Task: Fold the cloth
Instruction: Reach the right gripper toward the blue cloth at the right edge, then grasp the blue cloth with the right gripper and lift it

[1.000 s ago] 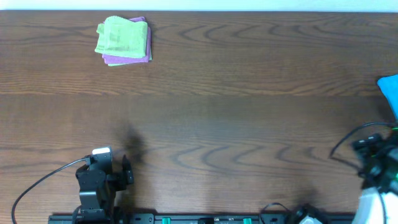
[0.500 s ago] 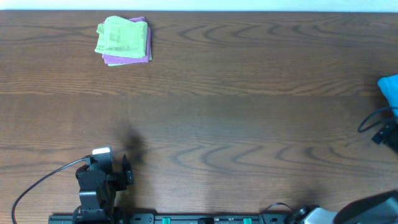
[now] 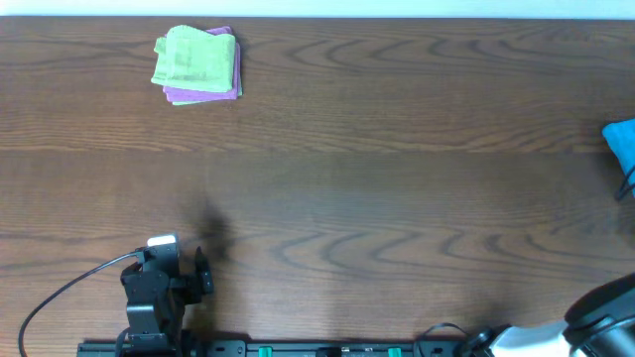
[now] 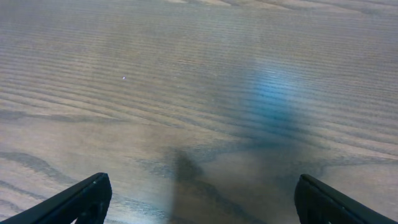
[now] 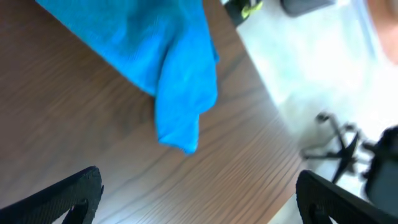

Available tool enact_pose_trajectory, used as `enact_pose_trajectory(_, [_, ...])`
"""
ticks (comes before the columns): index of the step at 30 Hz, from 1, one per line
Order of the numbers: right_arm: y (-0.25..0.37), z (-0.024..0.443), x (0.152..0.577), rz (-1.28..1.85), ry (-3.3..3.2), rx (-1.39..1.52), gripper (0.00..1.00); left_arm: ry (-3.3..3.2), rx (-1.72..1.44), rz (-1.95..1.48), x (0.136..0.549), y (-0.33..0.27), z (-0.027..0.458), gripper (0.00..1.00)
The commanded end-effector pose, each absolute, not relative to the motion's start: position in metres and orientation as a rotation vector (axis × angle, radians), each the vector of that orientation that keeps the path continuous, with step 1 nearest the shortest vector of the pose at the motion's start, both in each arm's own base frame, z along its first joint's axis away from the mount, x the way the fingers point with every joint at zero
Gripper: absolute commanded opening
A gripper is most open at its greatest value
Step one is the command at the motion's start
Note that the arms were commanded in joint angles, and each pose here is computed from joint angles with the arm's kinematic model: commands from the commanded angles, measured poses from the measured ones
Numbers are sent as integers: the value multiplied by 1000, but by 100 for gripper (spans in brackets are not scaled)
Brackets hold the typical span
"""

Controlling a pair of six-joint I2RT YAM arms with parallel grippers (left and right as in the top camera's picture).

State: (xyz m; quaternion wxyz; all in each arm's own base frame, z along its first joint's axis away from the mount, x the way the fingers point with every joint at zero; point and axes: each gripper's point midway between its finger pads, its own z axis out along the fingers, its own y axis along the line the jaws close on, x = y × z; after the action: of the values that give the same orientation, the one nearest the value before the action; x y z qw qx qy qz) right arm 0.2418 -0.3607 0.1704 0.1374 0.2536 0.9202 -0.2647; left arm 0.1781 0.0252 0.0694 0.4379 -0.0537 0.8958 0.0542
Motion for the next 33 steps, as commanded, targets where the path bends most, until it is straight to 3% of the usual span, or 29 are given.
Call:
enact_pose_trajectory(1, [-361, 176, 254, -747, 2692, 509, 99, 2262, -119, 134, 174, 24, 58, 95])
enact_pose_trajectory(4, [-353, 169, 272, -670, 2662, 405, 99, 2262, -119, 134, 174, 24, 58, 95])
enact_pose_trajectory(12, [-356, 127, 289, -887, 2692, 12, 99, 2262, -119, 134, 174, 24, 58, 95])
enact_pose_trajectory(20, [-373, 59, 296, -917, 2760, -79, 99, 2262, -119, 134, 174, 24, 58, 95])
enact_pose_trajectory(28, [-402, 38, 304, -986, 2730, -88, 98, 2262, -119, 134, 174, 24, 58, 95])
enact_pose_trajectory(30, [-410, 36, 306, -993, 2726, -74, 87, 2262, -119, 134, 174, 24, 58, 95])
enact_pose_trajectory(33, [-418, 40, 309, -1005, 2699, -62, 59, 2262, -119, 134, 174, 24, 58, 95])
